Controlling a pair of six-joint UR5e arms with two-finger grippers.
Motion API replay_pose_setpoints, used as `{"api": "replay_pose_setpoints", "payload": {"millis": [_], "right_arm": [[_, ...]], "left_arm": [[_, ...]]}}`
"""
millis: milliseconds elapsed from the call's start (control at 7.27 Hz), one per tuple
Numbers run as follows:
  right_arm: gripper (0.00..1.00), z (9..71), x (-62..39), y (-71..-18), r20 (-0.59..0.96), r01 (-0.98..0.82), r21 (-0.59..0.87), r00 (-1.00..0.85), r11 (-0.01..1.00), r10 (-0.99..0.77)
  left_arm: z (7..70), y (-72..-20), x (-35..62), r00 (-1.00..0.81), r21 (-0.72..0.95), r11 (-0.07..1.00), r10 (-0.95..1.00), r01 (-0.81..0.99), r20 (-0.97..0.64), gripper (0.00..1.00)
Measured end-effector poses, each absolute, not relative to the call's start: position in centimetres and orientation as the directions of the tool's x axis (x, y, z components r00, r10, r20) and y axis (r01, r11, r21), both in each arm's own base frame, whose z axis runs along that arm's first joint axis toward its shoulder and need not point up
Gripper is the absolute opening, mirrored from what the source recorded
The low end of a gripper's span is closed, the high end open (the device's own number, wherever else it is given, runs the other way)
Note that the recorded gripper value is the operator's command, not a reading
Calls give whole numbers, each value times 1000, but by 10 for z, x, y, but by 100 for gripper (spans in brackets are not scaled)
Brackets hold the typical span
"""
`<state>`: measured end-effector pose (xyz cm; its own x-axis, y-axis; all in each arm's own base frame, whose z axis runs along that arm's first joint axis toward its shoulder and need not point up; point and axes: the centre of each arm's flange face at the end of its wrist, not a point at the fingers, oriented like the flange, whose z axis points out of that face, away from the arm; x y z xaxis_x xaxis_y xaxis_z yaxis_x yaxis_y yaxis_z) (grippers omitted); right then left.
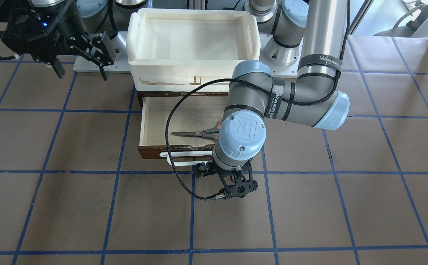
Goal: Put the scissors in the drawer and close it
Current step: 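Lower the left gripper onto the drawer front near the handle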
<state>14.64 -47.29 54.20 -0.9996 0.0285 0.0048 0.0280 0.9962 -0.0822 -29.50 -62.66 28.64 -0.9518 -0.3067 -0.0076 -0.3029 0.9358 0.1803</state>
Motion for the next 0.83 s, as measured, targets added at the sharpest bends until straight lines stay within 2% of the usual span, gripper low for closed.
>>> {"api": "replay_pose_setpoints", "payload": {"millis": [825], "right_arm": [[100, 538, 146, -472, 9, 29, -73, -1000, 997, 29]], "left_arm": [[280, -615, -302, -948, 238, 918, -316, -316, -41, 100]]}}
